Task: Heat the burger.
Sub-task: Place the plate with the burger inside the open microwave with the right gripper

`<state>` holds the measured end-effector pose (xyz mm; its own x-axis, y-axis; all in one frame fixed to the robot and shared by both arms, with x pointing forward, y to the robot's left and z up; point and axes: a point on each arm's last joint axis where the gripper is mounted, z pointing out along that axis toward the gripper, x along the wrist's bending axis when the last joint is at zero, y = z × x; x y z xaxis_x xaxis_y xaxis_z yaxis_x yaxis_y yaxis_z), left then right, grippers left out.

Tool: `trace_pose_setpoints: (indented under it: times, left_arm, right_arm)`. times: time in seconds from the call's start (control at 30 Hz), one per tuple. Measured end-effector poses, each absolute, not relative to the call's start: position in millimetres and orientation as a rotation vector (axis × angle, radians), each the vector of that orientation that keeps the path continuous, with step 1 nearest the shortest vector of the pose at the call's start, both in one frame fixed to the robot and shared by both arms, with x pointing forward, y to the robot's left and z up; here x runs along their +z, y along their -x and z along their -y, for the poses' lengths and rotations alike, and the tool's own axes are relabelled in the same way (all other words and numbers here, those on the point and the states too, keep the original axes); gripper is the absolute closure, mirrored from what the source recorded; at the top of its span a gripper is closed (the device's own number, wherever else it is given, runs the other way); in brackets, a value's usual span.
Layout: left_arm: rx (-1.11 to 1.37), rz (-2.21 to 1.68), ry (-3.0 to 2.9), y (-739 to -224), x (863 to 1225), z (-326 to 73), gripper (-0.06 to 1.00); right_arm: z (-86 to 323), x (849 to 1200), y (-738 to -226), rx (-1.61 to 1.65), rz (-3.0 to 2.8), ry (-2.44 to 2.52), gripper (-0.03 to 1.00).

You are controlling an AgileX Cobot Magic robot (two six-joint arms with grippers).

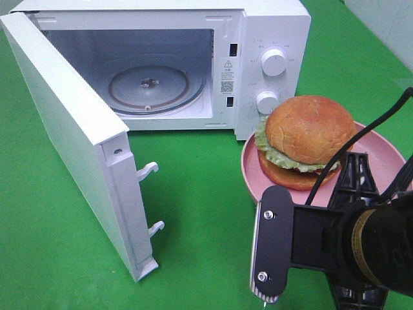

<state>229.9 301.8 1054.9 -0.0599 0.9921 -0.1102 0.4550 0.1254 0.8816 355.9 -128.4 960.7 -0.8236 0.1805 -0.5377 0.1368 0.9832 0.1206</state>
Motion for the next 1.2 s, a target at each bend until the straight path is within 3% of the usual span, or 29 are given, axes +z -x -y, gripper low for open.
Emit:
trace_pose_setpoints:
  times: [1.2]
  left_arm:
    - [0.877,-1.63,-1.434,-230,1055,-302,-0.04]
  right_arm:
    - [123,965,-390,0.298,-2.477,0.328,0.91]
